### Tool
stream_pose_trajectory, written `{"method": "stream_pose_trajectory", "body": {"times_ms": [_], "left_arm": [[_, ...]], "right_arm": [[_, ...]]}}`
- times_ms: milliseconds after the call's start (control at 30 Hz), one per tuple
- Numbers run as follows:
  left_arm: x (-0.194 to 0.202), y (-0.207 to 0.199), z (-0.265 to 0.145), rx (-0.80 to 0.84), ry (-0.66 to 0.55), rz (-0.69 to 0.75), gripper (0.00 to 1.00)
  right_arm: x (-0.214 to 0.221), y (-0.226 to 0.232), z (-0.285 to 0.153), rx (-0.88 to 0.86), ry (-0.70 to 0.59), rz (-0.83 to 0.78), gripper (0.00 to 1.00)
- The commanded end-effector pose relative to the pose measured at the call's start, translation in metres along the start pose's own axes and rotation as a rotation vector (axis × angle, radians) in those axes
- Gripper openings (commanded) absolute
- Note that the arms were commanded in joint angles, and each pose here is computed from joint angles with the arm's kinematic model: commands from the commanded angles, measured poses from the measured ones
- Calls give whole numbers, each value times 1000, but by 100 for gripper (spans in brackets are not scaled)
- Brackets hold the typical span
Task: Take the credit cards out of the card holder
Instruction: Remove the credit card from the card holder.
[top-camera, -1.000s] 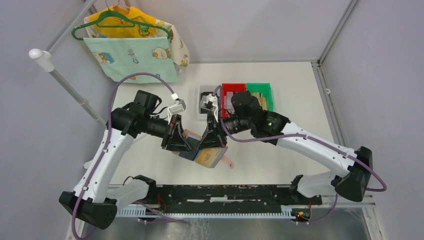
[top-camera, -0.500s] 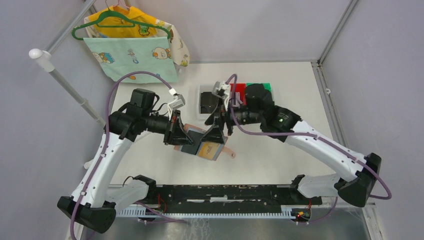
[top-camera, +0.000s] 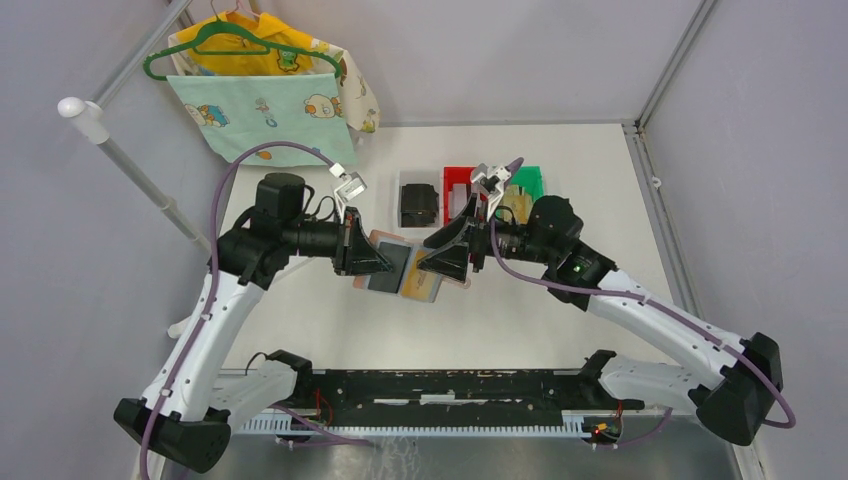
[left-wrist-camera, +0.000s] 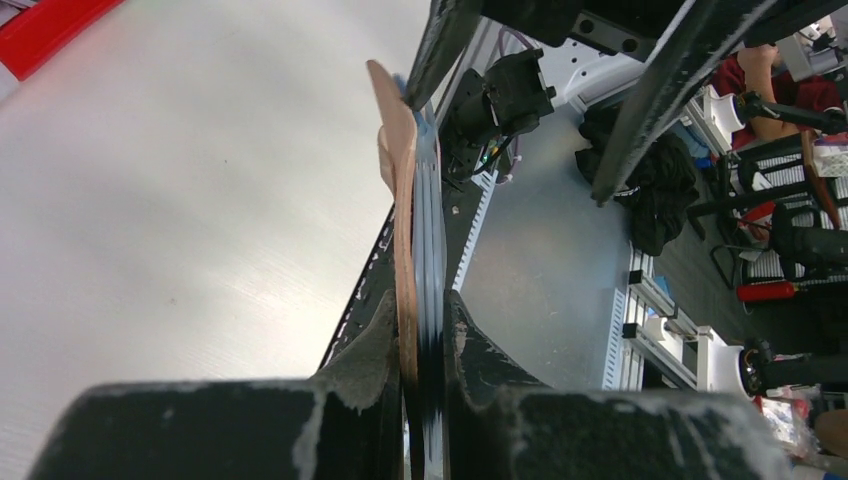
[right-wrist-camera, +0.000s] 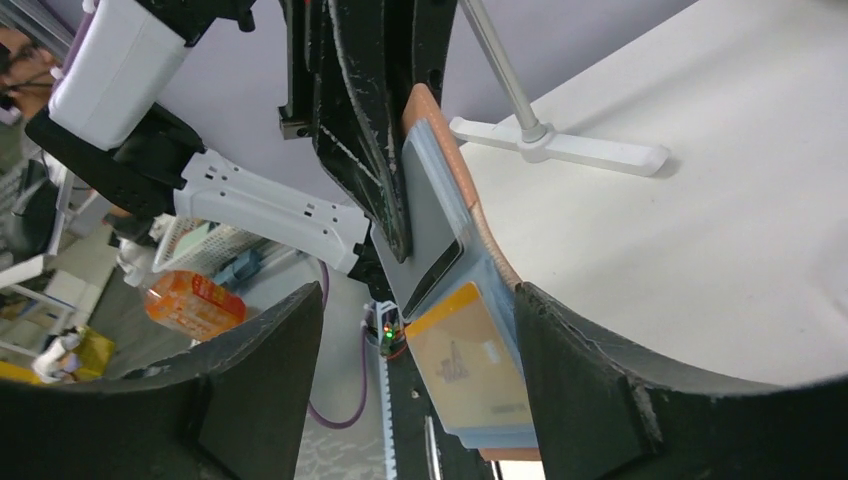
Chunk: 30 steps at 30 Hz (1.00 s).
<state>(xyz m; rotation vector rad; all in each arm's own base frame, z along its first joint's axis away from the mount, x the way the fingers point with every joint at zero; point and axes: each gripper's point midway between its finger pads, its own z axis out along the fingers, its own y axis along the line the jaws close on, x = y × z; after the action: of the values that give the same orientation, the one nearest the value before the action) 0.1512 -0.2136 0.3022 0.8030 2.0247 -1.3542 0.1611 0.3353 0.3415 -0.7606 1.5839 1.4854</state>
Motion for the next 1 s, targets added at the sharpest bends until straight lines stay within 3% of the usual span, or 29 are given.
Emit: {"method": "stream_pose_trajectory", "body": {"times_ms": [0,233,333,500,633,867,967], "left_arm": [[-14,-6,-1,7,-45,-1,2],[-15,-3,0,1,-41,-15,2],[-10,1,0,-13,-21,-17,2],[-3,4,0,-21,9,-3,2],[-6,2,-2,-22,2,8,2],[-11,3,-1,-24,-4,0,2],[-14,2,-1,-19,-12,-1,2]], "right_arm": [[-10,24,4,-136,-68,54,73],[0,24,8,-170,-65,96,63],[-10,10,6,-54,-49,13,66],[-50,-21,-12,246,-25,-171,78],[-66,-28,-30,357,-79,-213,78],[-30,20,-9,-9,-105,-6,61],[-11,27,-2,-74,-96,60,60]]}}
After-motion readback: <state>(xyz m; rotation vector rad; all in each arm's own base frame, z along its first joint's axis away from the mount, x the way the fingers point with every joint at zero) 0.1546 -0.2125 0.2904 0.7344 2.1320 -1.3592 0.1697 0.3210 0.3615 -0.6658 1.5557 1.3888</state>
